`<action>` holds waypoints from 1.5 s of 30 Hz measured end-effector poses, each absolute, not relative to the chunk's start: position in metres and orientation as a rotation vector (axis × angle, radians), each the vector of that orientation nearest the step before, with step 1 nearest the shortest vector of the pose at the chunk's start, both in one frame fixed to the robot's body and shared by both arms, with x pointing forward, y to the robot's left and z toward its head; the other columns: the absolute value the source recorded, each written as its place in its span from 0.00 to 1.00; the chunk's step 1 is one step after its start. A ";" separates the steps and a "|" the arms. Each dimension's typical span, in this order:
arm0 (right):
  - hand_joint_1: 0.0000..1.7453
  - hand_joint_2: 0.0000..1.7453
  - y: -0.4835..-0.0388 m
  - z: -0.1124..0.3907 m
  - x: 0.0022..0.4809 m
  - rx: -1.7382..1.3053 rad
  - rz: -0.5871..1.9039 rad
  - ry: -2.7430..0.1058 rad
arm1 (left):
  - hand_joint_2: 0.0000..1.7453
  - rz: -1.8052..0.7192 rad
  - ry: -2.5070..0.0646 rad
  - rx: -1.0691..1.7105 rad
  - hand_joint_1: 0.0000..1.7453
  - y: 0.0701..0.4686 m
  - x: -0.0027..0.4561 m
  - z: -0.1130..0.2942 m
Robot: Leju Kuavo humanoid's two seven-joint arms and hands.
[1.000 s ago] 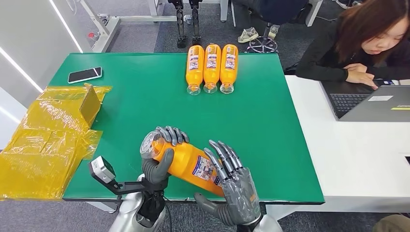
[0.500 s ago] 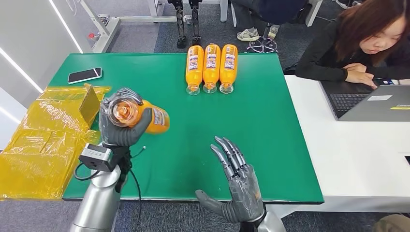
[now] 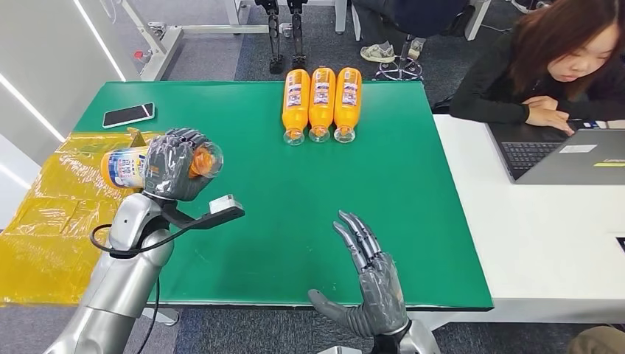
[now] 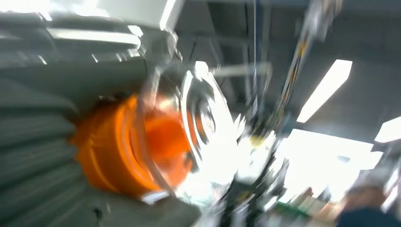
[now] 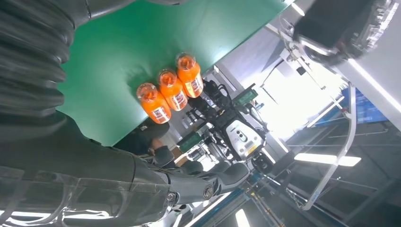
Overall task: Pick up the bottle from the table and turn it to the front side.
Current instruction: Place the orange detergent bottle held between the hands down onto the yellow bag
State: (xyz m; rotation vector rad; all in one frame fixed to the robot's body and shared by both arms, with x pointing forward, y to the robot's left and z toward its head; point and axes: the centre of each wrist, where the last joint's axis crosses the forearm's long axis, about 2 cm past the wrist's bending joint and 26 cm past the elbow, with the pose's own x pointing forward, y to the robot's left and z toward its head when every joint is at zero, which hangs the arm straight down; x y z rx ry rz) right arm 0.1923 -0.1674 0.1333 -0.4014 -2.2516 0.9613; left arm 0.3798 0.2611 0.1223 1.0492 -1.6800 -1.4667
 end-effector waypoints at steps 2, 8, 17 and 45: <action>0.00 1.00 -0.169 0.131 0.190 -0.405 0.963 -2.246 | 1.00 -1.548 -1.529 1.091 1.00 0.272 0.383 0.112; 0.00 1.00 -0.171 0.127 0.187 -0.408 0.967 -2.228 | 1.00 -1.704 -1.065 1.100 1.00 0.312 0.381 0.080; 0.00 1.00 -0.175 0.126 0.187 -0.404 0.964 -2.216 | 1.00 -1.711 -0.724 1.012 0.00 0.361 0.361 0.051; 0.00 1.00 -0.182 0.115 0.167 -0.518 0.927 -2.164 | 1.00 -1.862 -1.147 0.716 0.00 0.287 0.382 0.082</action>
